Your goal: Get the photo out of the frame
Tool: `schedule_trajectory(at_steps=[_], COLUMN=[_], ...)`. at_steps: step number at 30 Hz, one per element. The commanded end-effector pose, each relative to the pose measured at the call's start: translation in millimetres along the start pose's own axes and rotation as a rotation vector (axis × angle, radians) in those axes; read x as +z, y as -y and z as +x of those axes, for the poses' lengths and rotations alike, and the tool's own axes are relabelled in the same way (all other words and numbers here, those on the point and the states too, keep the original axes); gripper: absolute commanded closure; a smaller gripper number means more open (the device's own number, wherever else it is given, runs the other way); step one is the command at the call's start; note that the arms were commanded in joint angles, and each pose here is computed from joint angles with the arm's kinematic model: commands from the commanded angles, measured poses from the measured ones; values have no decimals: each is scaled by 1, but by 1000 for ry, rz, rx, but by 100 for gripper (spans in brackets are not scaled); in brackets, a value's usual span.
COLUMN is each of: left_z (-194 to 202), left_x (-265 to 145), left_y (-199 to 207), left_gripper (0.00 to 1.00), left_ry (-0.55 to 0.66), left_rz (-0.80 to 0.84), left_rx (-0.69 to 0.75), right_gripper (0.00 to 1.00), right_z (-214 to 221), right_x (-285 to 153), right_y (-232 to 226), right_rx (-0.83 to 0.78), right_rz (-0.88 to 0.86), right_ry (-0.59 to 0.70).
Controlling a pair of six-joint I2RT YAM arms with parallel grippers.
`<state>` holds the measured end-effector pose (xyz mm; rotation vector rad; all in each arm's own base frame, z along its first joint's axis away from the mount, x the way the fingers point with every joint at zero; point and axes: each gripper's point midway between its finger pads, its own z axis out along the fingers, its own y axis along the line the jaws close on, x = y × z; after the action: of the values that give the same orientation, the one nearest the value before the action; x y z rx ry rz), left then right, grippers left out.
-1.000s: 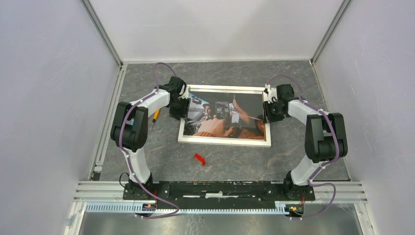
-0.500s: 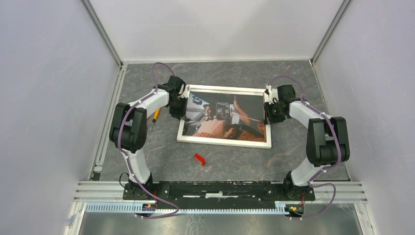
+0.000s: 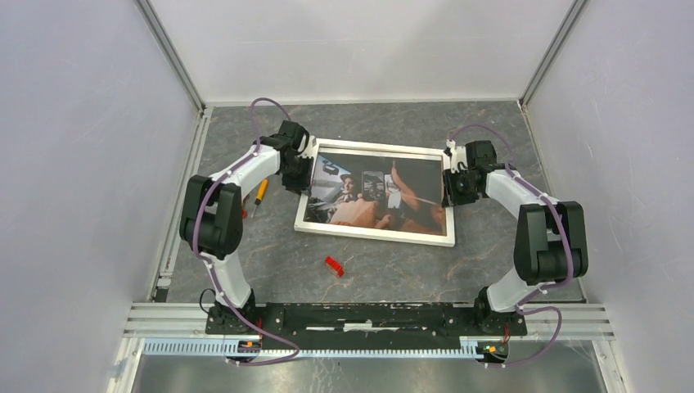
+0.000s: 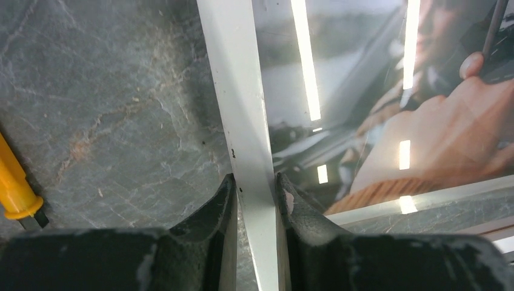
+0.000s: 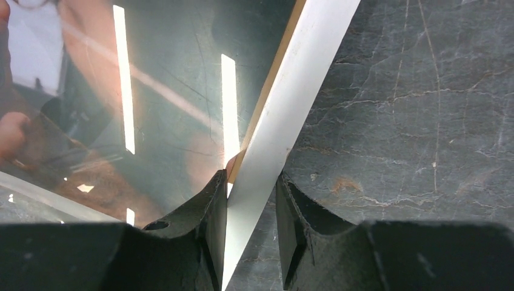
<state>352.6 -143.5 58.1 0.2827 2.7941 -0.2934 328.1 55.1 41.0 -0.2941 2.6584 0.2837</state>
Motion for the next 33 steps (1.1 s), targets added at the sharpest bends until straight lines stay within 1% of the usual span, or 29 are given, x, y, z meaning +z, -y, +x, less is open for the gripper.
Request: schedule_trajectory(at_steps=[1, 7, 10, 12, 17, 18, 20, 22, 27, 30, 33], left_z=[-43, -44, -46, -47, -54, -53, -47, -39, -30, -33, -45], left_x=[-4, 15, 18, 12, -20, -21, -17, -5, 15, 11, 2], left_y=[14, 8, 8, 10, 20, 22, 25, 25, 24, 26, 24], left_gripper=[98, 98, 98, 98, 98, 98, 98, 98, 98, 98, 98], left_ry=[106, 80, 79, 91, 199, 201, 170, 121, 48, 70, 111], left_rz=[46, 29, 34, 38, 75, 82, 96, 103, 113, 117, 97], left_rx=[72, 74, 73, 85, 111, 112, 101, 77, 46, 64, 83], right_gripper=[100, 100, 100, 100, 100, 100, 100, 100, 100, 100, 100], right_z=[-41, -34, -36, -41, -52, -55, -57, -55, -55, -53, -44], right_x=[-2, 24, 26, 18, -17, -23, -29, -26, -20, -19, -9], right_y=[7, 18, 15, 13, 7, 6, 5, 8, -8, -9, -2], right_rx=[-101, -107, -106, -123, -146, -148, -156, -170, -232, -250, -242], right_rz=[29, 48, 32, 31, 44, 52, 74, 105, 70, 82, 104], right_ry=[120, 55, 56, 84, 170, 192, 212, 205, 221, 230, 181])
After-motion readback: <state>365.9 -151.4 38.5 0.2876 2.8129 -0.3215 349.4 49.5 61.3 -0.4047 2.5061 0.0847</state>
